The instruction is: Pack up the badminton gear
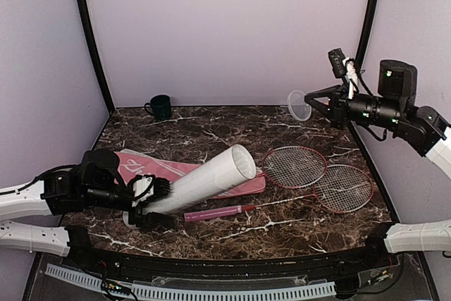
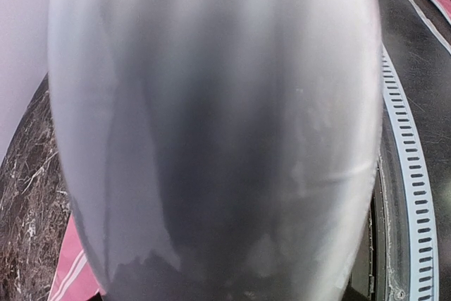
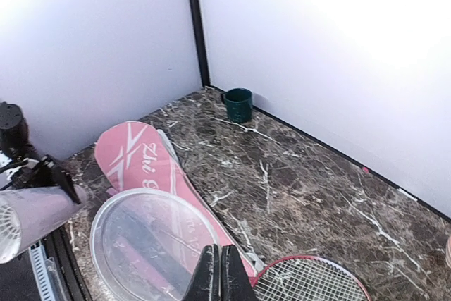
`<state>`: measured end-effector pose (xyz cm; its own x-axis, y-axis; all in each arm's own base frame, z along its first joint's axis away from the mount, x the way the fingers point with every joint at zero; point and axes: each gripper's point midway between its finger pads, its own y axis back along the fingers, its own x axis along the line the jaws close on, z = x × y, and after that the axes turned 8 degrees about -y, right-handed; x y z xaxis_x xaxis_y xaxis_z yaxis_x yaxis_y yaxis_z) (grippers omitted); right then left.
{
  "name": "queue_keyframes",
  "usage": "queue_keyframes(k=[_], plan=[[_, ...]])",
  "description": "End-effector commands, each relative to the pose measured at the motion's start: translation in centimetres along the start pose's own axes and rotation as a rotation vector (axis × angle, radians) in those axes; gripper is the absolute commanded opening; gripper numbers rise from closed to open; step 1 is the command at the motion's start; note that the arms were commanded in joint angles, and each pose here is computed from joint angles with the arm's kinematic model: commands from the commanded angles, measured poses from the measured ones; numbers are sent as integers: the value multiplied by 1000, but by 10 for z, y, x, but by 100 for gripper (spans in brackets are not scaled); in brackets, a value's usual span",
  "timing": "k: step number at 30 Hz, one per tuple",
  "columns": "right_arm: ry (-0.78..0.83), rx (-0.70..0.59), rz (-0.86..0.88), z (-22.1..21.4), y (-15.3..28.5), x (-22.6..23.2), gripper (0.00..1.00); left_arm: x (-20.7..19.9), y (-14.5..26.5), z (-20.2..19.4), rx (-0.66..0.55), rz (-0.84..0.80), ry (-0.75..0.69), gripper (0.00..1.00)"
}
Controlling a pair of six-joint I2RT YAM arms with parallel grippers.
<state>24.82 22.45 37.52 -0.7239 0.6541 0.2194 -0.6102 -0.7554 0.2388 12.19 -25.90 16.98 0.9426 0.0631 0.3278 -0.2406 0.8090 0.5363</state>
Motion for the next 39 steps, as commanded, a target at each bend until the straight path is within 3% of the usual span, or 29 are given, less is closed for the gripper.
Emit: queue_keyframes(k=[1,13,20,27,39], plan=[[48,-34,131,11,10,41,0,14,10,30,-112,54,-7,33],[134,5,389,6,8,128,0,15,13,29,-105,65,8,34],[180,28,408,-5,-5,168,0,14,10,28,-99,58,14,33],[211,62,374,-15,-19,184,0,14,8,26,-96,57,14,33],[246,56,257,-12,-27,168,0,13,7,26,-102,52,3,33]])
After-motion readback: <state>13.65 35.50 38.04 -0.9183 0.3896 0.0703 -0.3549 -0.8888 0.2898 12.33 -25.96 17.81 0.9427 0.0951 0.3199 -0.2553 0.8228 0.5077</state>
